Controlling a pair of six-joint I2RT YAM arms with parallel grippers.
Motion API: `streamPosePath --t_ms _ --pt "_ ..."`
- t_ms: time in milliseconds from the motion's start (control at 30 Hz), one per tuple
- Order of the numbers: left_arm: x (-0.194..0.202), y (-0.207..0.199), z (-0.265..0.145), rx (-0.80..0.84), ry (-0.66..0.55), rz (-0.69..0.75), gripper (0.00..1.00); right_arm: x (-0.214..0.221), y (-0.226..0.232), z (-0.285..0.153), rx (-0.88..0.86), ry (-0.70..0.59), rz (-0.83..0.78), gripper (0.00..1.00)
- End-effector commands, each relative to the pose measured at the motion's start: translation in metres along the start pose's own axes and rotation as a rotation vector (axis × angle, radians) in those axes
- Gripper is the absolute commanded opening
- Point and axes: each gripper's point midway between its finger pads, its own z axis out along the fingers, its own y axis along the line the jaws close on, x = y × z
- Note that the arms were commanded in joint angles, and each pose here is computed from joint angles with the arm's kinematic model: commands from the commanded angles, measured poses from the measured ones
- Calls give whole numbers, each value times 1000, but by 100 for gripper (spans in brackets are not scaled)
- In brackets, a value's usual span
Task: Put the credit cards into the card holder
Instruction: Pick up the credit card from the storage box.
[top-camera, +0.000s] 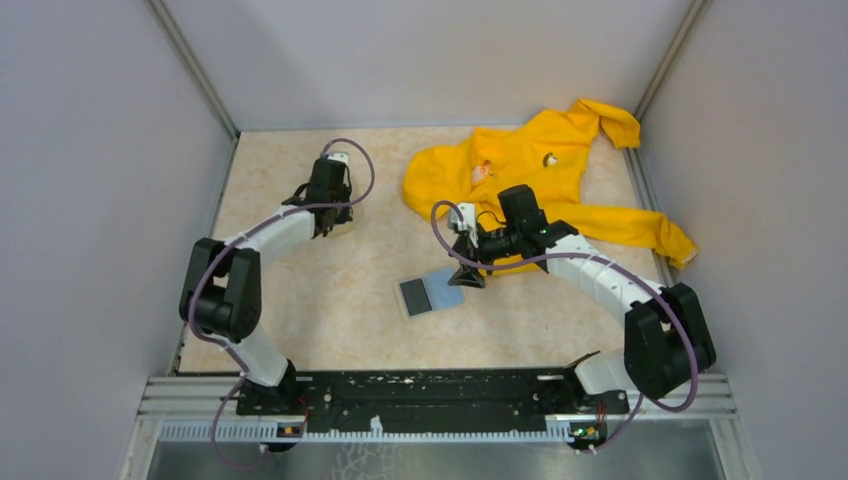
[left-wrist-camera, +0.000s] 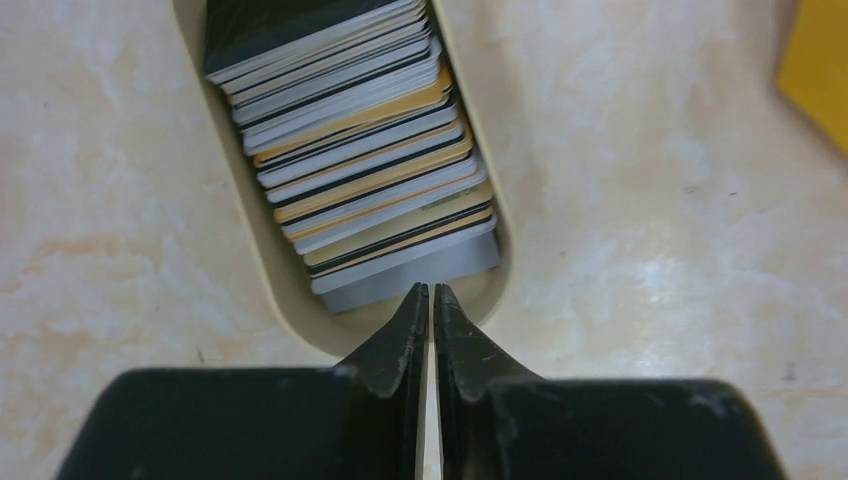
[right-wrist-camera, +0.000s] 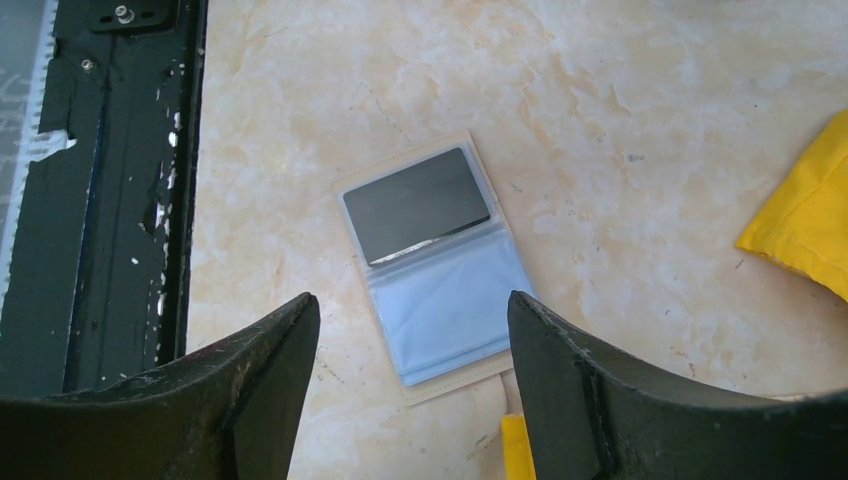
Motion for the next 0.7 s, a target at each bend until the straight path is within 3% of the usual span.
streamPosePath --t_ms 0,67,167,233,433,667 --pt "11 26 0 -130 54 75 10 -19 -2 -4 5 -48 -70 69" --pt "15 24 3 -122 68 78 11 -18 -1 -3 1 -48 -67 68" --pt "22 15 8 -80 94 79 25 -17 -1 -3 -5 -46 -62 68" --pt "26 9 11 -46 116 84 29 -17 0 -2 -6 -46 -64 68" --pt "37 -7 22 27 189 96 21 -17 1 -3 -12 -49 -66 68" --pt "32 -75 12 395 213 18 21 -19 2 -4 -15 -50 -72 68"
